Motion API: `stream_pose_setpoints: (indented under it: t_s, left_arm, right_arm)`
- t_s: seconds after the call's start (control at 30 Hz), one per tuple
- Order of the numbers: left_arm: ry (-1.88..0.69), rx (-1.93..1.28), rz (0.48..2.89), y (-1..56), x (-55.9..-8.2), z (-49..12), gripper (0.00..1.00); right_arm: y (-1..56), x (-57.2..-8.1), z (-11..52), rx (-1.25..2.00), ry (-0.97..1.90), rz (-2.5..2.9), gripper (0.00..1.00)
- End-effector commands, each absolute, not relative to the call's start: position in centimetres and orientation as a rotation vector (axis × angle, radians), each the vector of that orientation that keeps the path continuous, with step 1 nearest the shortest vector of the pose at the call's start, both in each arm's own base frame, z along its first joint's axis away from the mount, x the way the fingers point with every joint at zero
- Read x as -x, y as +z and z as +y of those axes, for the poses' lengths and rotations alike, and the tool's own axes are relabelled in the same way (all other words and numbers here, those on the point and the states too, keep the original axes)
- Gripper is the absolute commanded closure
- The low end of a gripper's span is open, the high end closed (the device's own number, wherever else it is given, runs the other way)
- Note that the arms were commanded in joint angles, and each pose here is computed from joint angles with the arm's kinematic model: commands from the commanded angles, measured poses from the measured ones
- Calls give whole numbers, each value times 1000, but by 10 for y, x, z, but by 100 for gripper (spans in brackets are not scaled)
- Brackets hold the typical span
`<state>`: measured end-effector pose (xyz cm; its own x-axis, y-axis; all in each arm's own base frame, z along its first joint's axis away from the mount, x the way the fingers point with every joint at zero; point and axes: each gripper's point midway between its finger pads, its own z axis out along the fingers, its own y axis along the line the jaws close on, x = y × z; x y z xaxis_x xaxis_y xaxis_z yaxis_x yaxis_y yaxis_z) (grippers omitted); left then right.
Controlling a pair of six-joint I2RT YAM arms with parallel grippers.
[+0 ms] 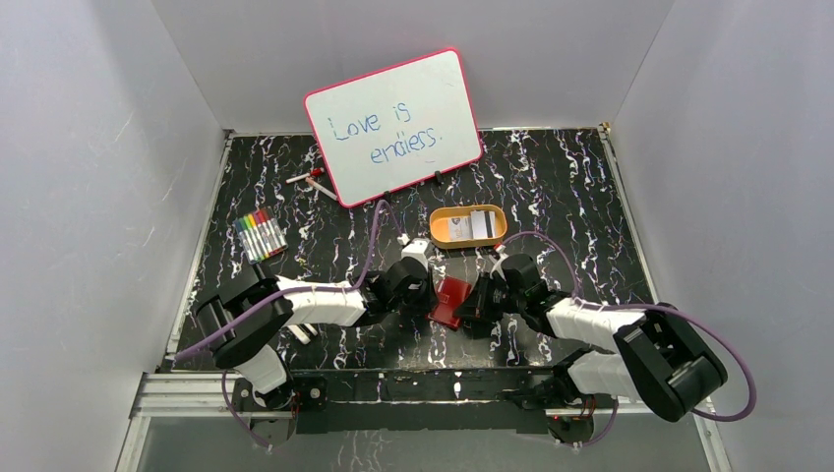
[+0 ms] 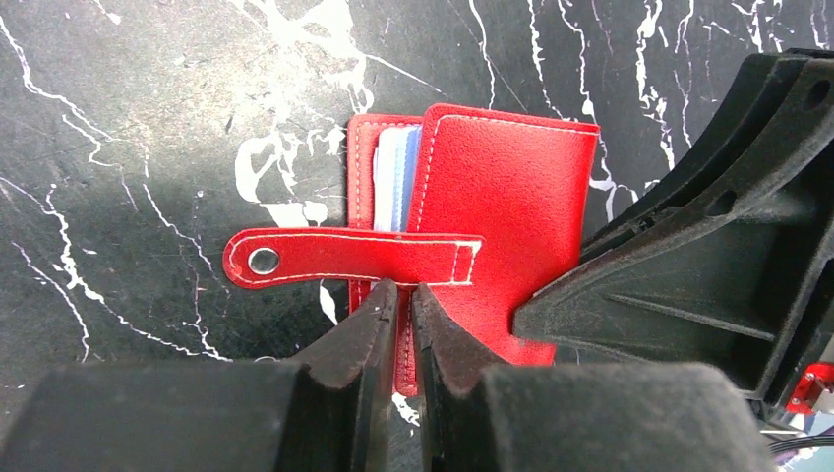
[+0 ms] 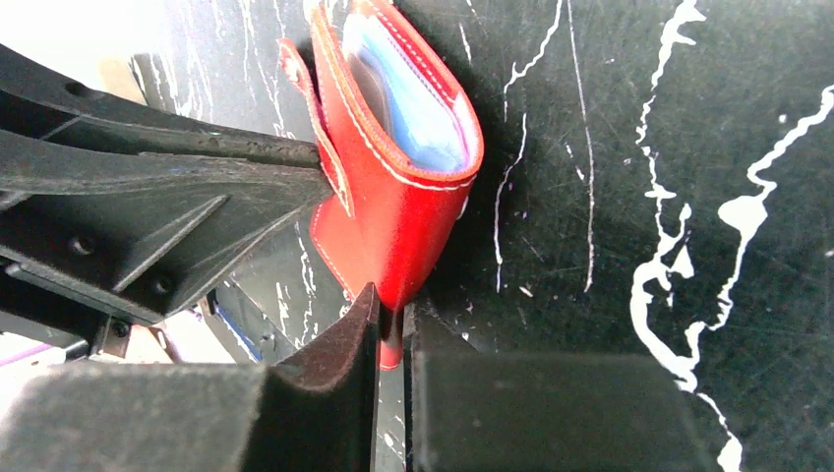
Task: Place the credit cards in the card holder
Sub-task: Pick up the card holder from the center of the board, then place the card holder at the center of the board.
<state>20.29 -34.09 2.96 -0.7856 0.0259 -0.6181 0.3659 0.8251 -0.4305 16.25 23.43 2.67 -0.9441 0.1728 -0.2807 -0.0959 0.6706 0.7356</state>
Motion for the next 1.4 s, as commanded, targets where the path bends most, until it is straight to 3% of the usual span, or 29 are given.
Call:
stream_pose_setpoints:
  t_s: [0.0, 0.07, 0.23, 0.33, 0.5, 0.87, 1.23, 1.37]
  left_arm:
    - [-685, -310, 2450, 13, -190, -328, 91]
    - [-688, -296, 2419, 26, -194, -327, 87]
    - [-703, -196, 2274, 90, -208, -315, 48]
    - [-686, -108, 2210, 123, -212, -296, 36]
    - [-567, 115, 2152, 146, -216, -246, 34]
    - [-372, 551, 2143, 131, -202, -168, 37]
    - [-415, 730, 2072, 129, -189, -133, 39]
    - [-426, 745, 2067, 129, -186, -129, 39]
  right_arm:
    - [54, -174, 240, 13, 1168, 2452, 93]
    - [64, -179, 234, 37, 1101, 2435, 100]
    - [98, -186, 207, 135, 856, 2433, 100]
    - [122, -195, 183, 205, 635, 2439, 100]
    - [133, -198, 138, 240, 146, 2522, 100]
    - [141, -183, 150, 446, -759, 2475, 100]
    - [80, -168, 185, 598, -944, 2516, 100]
    - [50, -163, 212, 648, -832, 2572, 98]
